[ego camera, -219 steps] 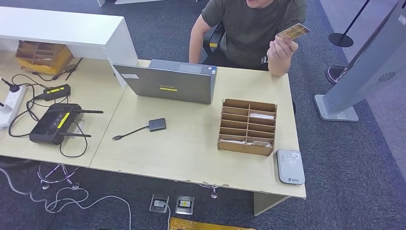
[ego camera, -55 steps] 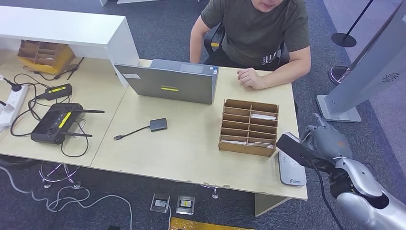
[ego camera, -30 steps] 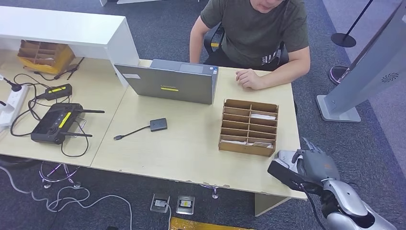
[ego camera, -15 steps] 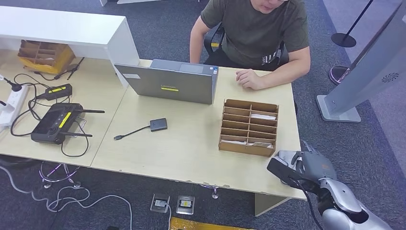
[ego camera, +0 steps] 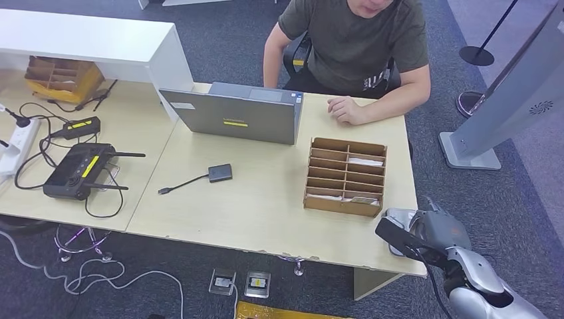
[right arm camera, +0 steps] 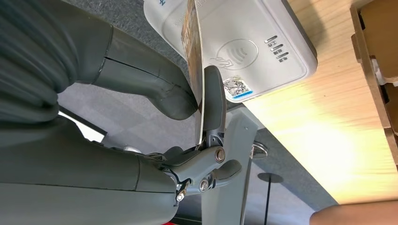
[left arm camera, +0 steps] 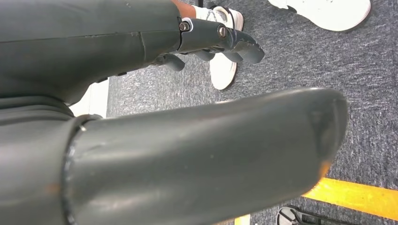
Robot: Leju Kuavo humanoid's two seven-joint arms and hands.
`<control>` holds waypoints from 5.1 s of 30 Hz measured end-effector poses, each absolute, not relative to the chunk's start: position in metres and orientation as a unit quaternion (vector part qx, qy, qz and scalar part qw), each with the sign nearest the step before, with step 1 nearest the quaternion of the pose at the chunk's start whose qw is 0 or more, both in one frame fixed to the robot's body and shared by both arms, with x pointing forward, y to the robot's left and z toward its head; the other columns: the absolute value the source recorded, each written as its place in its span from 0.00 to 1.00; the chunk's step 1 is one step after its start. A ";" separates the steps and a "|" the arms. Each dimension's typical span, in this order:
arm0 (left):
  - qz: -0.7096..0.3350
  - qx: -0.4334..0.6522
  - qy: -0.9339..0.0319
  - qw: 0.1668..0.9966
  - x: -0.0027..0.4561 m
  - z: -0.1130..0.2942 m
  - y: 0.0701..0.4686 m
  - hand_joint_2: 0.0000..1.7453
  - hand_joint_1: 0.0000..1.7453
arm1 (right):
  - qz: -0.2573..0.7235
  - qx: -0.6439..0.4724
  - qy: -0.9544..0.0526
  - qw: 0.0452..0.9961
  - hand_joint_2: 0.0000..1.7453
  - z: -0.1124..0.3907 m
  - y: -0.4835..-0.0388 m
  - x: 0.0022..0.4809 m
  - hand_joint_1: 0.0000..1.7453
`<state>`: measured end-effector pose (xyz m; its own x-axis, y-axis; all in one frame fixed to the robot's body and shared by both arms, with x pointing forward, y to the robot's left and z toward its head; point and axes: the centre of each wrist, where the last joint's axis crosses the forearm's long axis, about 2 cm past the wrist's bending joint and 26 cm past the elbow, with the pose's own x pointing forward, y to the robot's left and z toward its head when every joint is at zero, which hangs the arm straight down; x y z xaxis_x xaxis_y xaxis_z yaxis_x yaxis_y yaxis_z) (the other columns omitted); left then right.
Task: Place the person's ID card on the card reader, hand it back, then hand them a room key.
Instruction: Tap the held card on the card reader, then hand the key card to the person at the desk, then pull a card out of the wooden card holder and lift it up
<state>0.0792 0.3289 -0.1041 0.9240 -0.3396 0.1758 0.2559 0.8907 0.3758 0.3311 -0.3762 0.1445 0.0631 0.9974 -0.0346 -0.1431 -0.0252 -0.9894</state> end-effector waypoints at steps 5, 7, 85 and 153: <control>-0.154 0.176 -0.119 0.965 0.079 -0.104 0.329 0.00 0.00 | 0.525 -0.487 -0.438 0.543 1.00 0.144 -0.377 0.331 1.00; -0.154 0.176 -0.119 0.965 0.079 -0.104 0.329 0.00 0.00 | 0.525 -0.487 -0.438 0.543 1.00 0.144 -0.377 0.331 1.00; -0.163 0.153 -0.128 0.966 0.093 -0.103 0.303 0.00 0.00 | 0.467 -0.573 -0.561 0.372 0.00 0.317 -0.296 0.432 0.00; -0.156 0.161 -0.122 0.967 0.082 -0.104 0.310 0.00 0.00 | 0.427 -0.485 -0.596 0.477 1.00 0.160 -0.280 0.343 0.00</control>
<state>0.0824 0.3105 -0.1044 0.9216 -0.3410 0.1855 0.2625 0.8995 0.3492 0.3425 -0.2802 0.1604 -0.0752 0.9851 0.1547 0.1709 0.1656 -0.9713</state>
